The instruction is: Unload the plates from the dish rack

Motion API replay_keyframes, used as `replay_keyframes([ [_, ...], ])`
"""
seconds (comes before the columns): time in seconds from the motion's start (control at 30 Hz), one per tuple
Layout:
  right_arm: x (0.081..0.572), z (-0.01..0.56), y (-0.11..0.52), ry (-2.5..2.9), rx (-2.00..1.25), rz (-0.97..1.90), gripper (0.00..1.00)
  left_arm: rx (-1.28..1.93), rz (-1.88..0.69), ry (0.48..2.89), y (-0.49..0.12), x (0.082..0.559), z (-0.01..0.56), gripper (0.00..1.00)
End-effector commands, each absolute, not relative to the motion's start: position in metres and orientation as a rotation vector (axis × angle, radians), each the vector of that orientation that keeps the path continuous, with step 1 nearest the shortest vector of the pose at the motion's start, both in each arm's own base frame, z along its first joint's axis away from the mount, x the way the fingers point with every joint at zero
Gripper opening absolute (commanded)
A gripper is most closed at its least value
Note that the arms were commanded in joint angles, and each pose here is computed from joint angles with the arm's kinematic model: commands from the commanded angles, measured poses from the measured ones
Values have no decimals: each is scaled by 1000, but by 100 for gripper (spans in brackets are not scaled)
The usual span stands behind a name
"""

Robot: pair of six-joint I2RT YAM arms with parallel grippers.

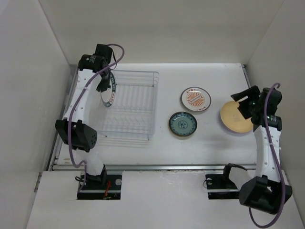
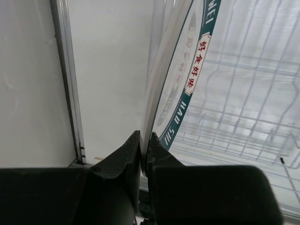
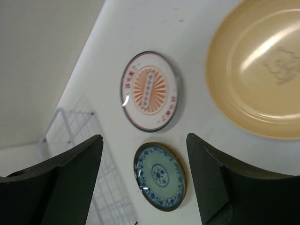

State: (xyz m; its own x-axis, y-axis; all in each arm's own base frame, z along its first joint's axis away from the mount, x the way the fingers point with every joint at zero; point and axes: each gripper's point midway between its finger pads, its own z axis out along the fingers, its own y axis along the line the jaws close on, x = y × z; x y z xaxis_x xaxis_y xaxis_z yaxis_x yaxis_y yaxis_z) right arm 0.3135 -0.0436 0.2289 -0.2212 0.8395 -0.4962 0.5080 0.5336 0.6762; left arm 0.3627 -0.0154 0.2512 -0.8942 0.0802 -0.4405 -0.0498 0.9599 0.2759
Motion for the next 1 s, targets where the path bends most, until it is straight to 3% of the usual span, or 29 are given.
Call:
replay_keyframes([
  [0.0,336,293,4,1825,687,642,78,-12,223,2500,-29,350,307,0],
  [0.13,344,306,84,1840,331,826,78,36,18,2440,-55,347,327,0],
  [0.2,347,302,119,1879,193,889,83,136,-170,2425,-81,342,334,0],
  [0.27,348,295,170,1947,31,987,100,243,-329,2430,-104,333,334,0],
  [0.4,336,306,245,1903,-284,1127,100,594,-884,2416,-169,294,338,0],
  [0.67,338,289,305,1882,-471,1298,100,689,-1084,2408,-187,288,329,0],
  [0.83,338,288,320,1837,-488,1417,90,697,-1106,2441,-189,293,319,0],
  [0.93,337,294,325,1814,-482,1469,66,689,-1132,2467,-191,296,311,0],
  [0.97,340,292,326,1825,-472,1476,43,689,-1132,2467,-191,296,311,0],
])
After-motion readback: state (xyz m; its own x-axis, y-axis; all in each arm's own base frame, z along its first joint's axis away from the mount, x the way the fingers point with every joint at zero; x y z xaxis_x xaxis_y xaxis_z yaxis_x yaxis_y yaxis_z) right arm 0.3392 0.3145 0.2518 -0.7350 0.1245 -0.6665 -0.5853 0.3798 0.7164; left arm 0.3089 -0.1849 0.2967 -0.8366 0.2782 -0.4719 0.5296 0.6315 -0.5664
